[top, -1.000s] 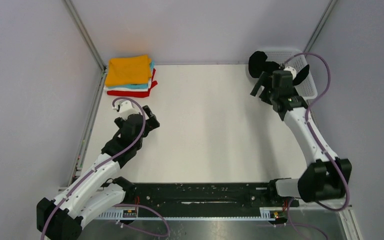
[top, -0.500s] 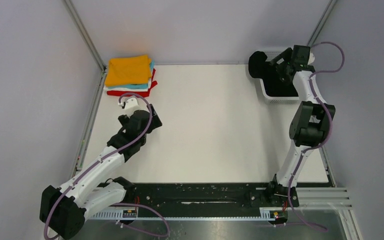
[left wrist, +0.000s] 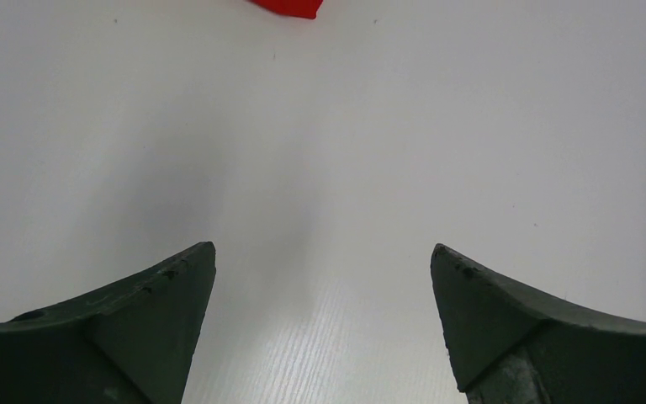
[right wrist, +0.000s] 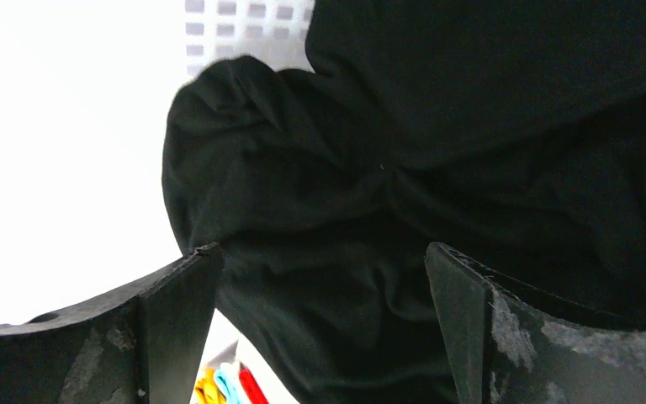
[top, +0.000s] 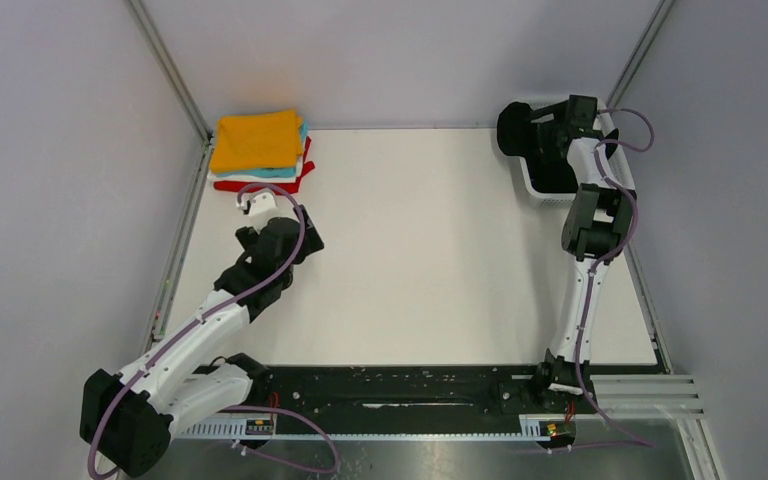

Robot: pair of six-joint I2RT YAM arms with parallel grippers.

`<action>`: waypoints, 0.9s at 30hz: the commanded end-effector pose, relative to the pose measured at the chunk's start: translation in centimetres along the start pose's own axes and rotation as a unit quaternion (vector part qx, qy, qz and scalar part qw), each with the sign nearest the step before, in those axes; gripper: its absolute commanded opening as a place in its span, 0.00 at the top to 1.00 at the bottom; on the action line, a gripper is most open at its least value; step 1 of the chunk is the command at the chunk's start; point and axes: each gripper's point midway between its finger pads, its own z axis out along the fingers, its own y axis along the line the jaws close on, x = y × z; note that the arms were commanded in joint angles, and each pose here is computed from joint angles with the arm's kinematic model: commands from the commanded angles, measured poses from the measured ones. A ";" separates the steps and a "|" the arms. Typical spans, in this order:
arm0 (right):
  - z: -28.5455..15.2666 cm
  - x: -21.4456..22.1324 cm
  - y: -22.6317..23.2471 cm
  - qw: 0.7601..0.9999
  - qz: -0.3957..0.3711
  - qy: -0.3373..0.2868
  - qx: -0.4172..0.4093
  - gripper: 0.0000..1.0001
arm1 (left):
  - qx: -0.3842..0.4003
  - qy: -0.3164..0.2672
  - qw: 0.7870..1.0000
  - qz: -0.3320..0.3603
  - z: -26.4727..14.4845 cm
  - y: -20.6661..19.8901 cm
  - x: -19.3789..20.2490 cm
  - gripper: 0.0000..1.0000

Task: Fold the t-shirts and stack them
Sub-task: Grab crumpled tshirt from bin with the right arm

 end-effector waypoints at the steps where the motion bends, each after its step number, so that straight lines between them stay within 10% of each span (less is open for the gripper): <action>1: 0.7 -1.0 3.4 0.999 0.036 -0.015 -0.037 0.01 | -0.003 -0.030 1.000 -0.007 -0.4 -0.5 -2.5 0.01; 13: 5.2 0.0 4.7 0.993 0.076 -0.016 -0.090 0.10 | -0.022 -0.018 1.000 0.013 0.1 -0.2 -2.2 0.01; 23: 4.0 -1.5 7.6 0.984 0.075 -0.045 -0.157 0.77 | -0.026 -0.014 0.999 0.019 0.2 -0.1 -2.1 0.01; 27: 0.3 -2.8 10.2 0.980 0.042 -0.052 -0.189 0.87 | -0.022 -0.020 0.999 0.012 -0.2 0.0 -2.3 0.01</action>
